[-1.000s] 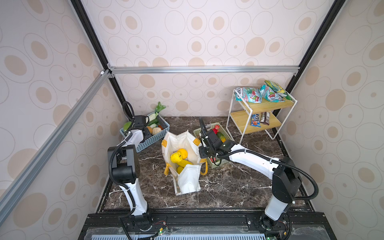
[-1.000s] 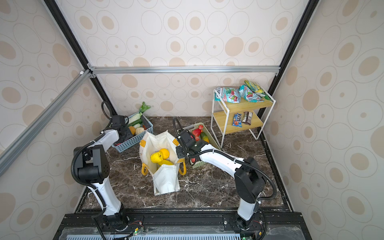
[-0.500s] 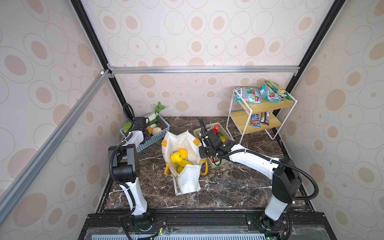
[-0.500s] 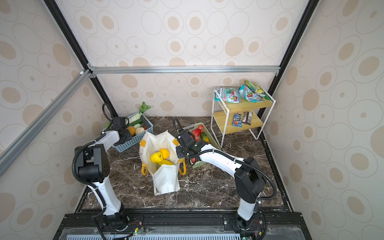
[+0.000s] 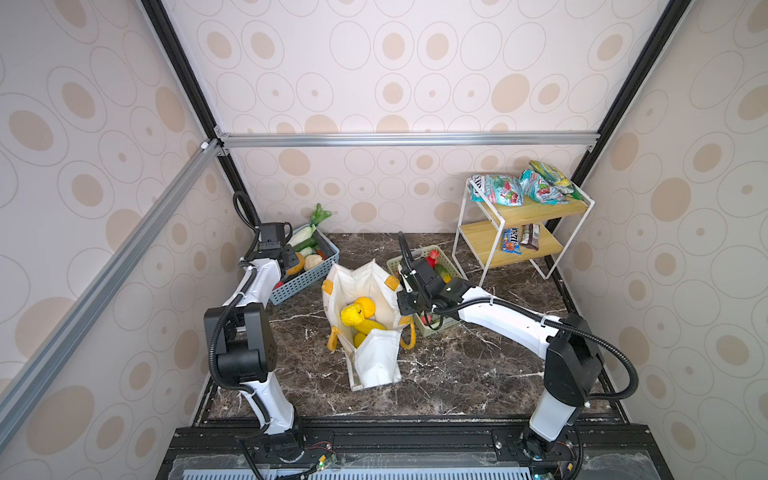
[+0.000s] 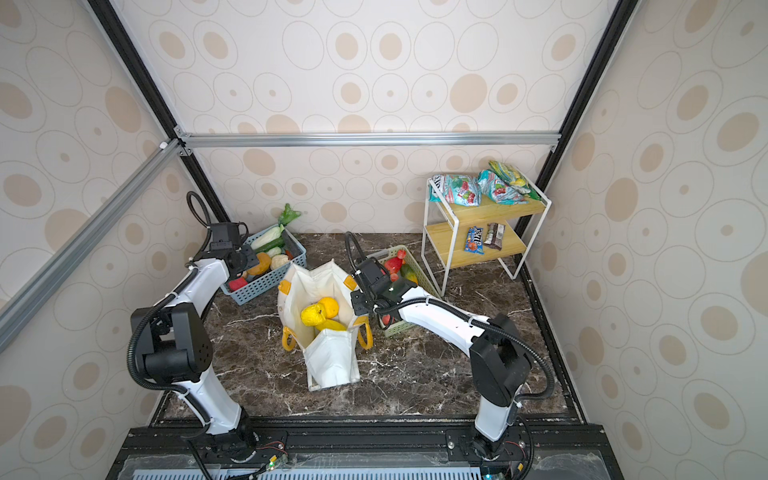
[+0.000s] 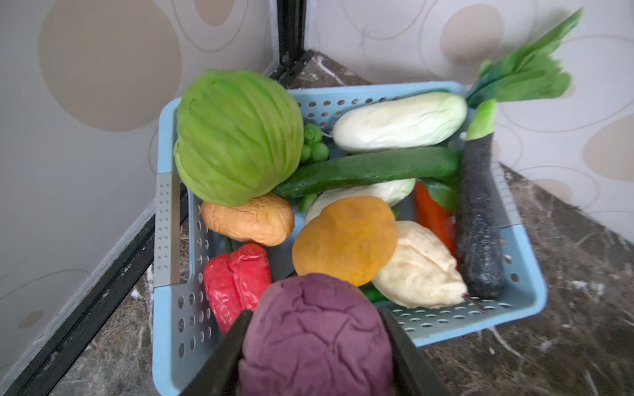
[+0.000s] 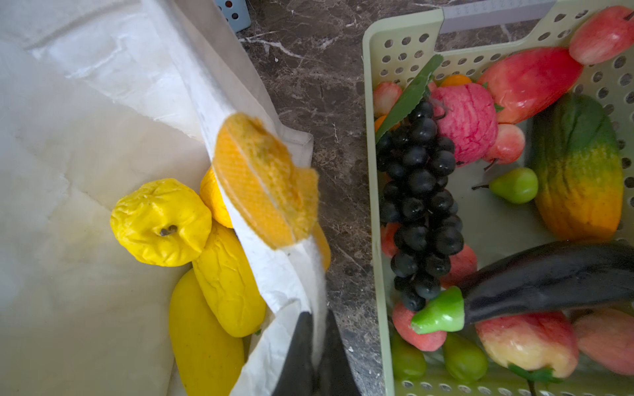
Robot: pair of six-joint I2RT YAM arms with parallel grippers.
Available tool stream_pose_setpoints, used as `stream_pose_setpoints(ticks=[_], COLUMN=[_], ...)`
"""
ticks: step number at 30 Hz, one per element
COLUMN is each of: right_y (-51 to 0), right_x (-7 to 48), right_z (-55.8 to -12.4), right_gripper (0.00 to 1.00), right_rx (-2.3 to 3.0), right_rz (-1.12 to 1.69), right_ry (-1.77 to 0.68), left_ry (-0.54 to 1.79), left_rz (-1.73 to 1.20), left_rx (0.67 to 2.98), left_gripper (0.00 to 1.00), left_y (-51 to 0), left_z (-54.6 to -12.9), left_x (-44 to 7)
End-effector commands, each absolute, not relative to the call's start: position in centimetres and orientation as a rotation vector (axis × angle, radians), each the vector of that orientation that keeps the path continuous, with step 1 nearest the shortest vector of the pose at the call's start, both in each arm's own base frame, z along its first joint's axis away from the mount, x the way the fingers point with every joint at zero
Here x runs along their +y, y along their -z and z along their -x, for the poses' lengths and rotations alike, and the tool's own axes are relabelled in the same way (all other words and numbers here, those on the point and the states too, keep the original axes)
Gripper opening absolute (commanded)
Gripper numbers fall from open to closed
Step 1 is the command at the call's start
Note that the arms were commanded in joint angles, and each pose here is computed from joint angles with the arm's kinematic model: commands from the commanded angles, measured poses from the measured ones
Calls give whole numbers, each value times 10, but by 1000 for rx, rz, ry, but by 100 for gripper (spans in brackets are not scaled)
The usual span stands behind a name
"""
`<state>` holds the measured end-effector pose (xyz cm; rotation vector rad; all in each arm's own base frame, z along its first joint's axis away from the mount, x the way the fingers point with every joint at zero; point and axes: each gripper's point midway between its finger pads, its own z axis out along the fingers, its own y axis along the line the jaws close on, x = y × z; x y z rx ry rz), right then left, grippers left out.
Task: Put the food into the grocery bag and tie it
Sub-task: 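Lift the purple cabbage with the left gripper and lower it into the white bag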
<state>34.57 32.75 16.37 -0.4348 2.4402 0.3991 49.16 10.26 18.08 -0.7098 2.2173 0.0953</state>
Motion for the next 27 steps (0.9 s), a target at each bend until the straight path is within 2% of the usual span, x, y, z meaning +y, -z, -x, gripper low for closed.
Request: stream_pose_setpoints(ticks=[1, 6, 18, 27], right_y=[-163, -163, -161, -159], right_x=[335, 340, 338, 337], right_z=[-345, -345, -344, -344], right_gripper=[5, 5, 5, 5], right_rx=[2453, 2459, 2467, 2477], right_rz=[433, 427, 398, 375], right_ry=[-408, -431, -445, -435], left_ry=[9, 151, 484, 700], left_rz=[686, 634, 349, 168], left_rx=[2129, 2086, 2053, 2054], left_gripper=[52, 53, 54, 55], left_y=[-224, -246, -295, -309], left_z=[-498, -499, -492, -461], left_x=[95, 67, -36, -102])
